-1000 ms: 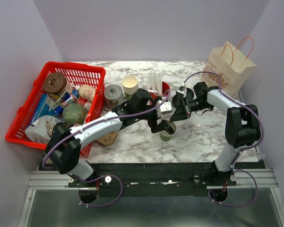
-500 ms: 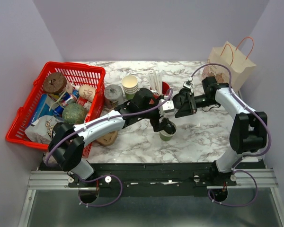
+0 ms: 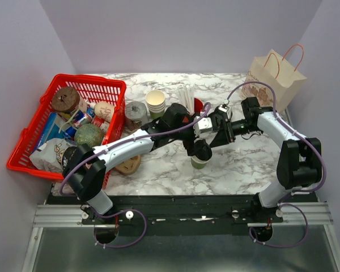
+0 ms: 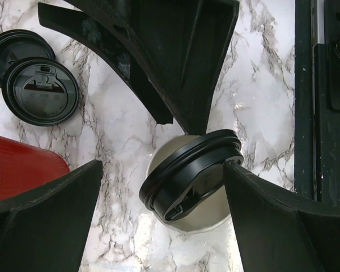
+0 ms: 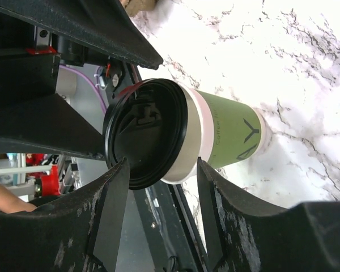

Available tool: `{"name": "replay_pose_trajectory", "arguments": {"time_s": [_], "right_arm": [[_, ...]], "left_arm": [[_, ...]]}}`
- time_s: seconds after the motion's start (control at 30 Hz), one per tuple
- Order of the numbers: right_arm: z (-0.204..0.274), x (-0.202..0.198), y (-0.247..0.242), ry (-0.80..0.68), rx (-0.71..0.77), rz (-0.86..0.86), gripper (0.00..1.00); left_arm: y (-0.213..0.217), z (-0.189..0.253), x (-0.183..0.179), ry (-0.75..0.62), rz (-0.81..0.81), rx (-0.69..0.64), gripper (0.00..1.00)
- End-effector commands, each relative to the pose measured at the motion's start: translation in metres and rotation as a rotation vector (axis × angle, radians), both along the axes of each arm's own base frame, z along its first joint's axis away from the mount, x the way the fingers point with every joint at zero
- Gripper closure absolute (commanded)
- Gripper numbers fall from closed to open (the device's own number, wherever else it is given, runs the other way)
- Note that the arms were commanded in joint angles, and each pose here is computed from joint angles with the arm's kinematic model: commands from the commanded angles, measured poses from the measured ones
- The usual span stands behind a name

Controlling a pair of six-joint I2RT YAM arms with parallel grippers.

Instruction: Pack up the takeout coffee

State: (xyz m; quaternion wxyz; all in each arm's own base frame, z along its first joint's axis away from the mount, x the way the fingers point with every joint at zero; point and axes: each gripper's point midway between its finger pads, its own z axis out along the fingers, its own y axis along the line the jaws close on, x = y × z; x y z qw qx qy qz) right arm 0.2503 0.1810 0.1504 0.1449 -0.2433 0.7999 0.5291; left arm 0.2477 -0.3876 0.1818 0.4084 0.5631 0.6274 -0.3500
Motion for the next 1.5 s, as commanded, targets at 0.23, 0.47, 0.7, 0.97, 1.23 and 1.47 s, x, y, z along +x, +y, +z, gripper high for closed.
{"name": "replay_pose_trajectory", "arguments": {"time_s": [0.23,0.47,0.7,0.97,1.23,1.47], "right_arm": [[-0.016,0.006,-0.006,-0.055,-0.060,-0.008,0.41],[-0.031,0.026,-0.016,-0.093,-0.180,-0.085,0.42],[-0.037,0.034,-0.018,-0.071,-0.203,-0.125,0.42],[-0.044,0.032,-0.020,-0.037,-0.231,-0.141,0.43],[-0.049,0.035,-0.026,-0.115,-0.362,-0.149,0.44],[-0.047,0.029,-0.019,-0.165,-0.410,-0.116,0.44]], "left_arm": [[-0.016,0.005,0.001,0.028,-0.030,-0.007,0.07],[-0.016,-0.002,-0.004,0.065,-0.044,0.002,0.10],[-0.015,-0.006,-0.010,0.094,-0.064,0.012,0.11],[-0.016,-0.009,-0.010,0.103,-0.063,0.015,0.12],[-0.014,-0.014,-0.011,0.122,-0.052,0.025,0.12],[-0.013,-0.014,-0.012,0.123,-0.046,0.025,0.12]]}}
